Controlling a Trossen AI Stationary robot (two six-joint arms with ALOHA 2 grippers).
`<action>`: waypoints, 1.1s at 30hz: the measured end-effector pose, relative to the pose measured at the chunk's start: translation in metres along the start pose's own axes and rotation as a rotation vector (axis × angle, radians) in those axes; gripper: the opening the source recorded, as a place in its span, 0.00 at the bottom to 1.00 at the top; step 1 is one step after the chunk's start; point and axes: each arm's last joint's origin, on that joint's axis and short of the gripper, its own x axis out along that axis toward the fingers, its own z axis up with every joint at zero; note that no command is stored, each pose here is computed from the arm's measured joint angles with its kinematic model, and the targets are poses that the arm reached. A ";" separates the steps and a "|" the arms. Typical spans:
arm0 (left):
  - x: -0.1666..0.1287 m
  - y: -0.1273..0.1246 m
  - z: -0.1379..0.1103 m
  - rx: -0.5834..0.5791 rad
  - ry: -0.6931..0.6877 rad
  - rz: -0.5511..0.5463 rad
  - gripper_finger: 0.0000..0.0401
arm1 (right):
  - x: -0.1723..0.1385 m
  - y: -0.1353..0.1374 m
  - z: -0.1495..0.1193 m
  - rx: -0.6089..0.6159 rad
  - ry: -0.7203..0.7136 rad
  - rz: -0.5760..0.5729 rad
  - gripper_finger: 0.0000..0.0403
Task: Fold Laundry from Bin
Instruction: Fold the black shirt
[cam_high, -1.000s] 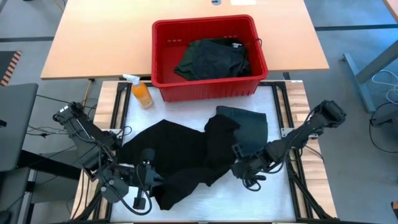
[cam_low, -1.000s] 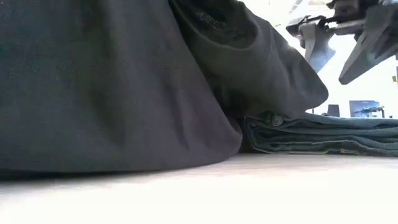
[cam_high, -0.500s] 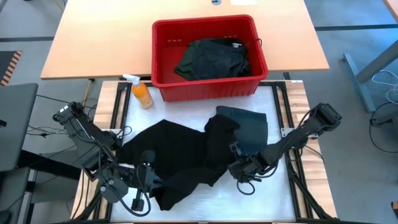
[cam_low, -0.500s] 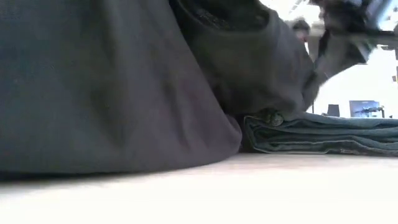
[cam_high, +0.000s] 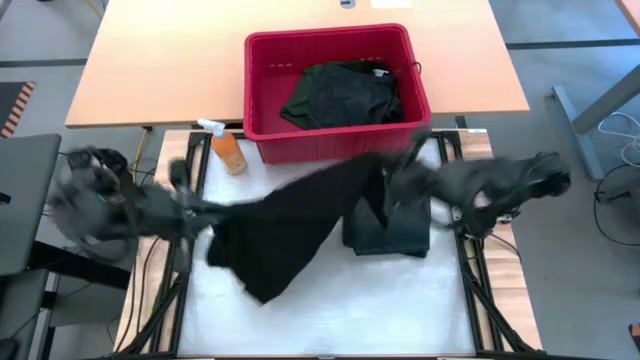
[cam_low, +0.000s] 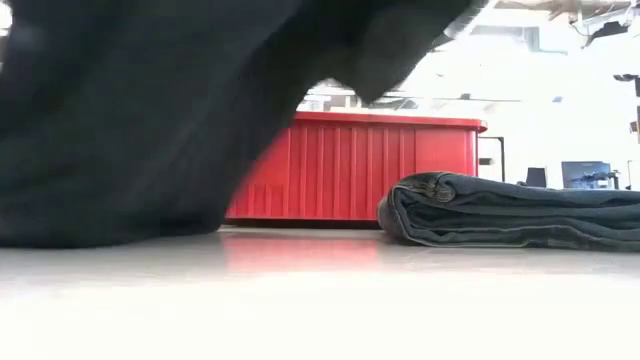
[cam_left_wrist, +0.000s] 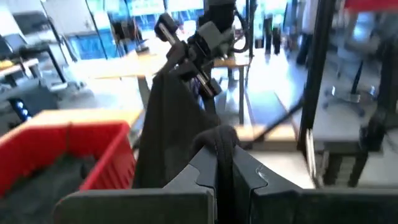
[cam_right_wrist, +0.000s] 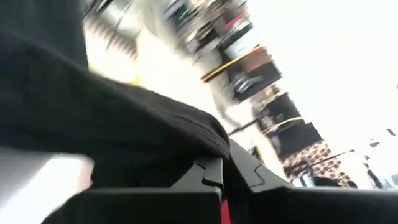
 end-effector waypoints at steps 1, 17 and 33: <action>-0.004 0.006 0.008 -0.006 -0.022 0.006 0.00 | -0.003 -0.018 0.003 0.039 -0.038 -0.033 0.05; -0.015 0.009 0.055 0.092 -0.312 -0.287 0.00 | -0.098 -0.095 0.020 0.328 -0.666 0.567 0.05; -0.001 -0.004 0.062 0.335 -0.292 0.070 0.00 | -0.115 -0.106 0.021 0.236 -0.724 0.461 0.05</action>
